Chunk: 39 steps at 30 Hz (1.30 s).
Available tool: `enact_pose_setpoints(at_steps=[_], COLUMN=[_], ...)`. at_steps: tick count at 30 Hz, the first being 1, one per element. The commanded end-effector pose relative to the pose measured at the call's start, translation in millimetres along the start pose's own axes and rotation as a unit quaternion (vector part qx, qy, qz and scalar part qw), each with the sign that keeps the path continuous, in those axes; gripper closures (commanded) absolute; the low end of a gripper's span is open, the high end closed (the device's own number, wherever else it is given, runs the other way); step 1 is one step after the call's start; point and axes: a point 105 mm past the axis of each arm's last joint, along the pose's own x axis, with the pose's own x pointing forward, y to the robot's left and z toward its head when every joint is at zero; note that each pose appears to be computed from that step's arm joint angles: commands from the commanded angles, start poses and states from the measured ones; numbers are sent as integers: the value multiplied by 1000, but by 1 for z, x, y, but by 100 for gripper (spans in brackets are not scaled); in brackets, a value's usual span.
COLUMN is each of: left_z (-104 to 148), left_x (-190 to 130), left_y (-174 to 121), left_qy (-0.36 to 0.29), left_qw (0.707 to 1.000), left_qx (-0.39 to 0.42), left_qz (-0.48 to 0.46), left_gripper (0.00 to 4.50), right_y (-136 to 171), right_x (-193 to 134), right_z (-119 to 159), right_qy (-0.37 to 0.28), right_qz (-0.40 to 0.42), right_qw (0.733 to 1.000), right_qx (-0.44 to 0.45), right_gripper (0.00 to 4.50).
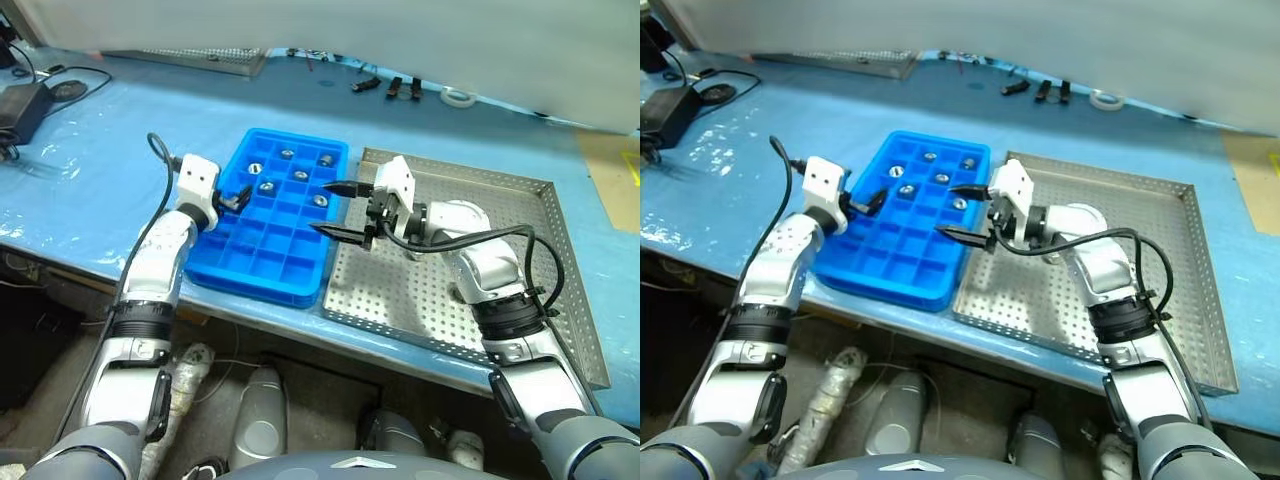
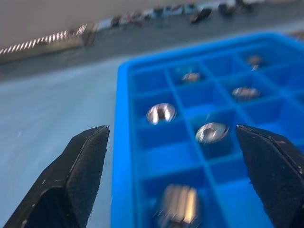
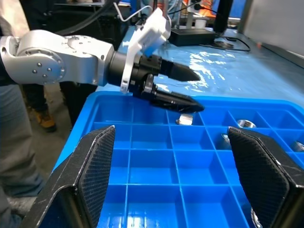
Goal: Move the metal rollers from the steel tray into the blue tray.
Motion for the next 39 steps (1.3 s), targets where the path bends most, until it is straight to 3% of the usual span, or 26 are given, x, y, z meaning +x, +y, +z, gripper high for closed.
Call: enact_pose_setpoints(at_steps=[1, 4, 9, 15, 21, 28, 32, 39], left_z=[39, 43, 44, 17, 7, 21, 2, -15], left_x=[21, 34, 66, 78, 79, 71, 63, 60], left_y=[-37, -60, -127, -160, -159, -127, -122, -138], left_qy=[-67, -72, -48, 32, 77, 57, 92, 120], left_qw=[993, 985, 955, 940, 935, 929, 920, 913], left_qx=[10, 14, 32, 63, 62, 60, 77, 61], left_qz=[-94, -155, -292, -335, -340, -360, -372, -384], left_gripper=[2, 2, 2, 2, 2, 2, 2, 2], right_y=[-5, -4, -1, 12, 24, 29, 27, 28], right_x=[-19, -30, -60, -79, -92, -97, -95, -91], right_z=[18, 17, 16, 15, 14, 10, 7, 2], right_qy=[-20, -12, -1, 6, 17, 19, 15, 17], right_qz=[-38, -62, -154, -225, -274, -300, -301, -292], right_qw=[999, 998, 988, 974, 962, 954, 953, 956], right_qx=[-17, -18, -15, -2, 7, 15, 23, 23], right_gripper=[52, 52, 52, 52, 52, 52, 52, 52])
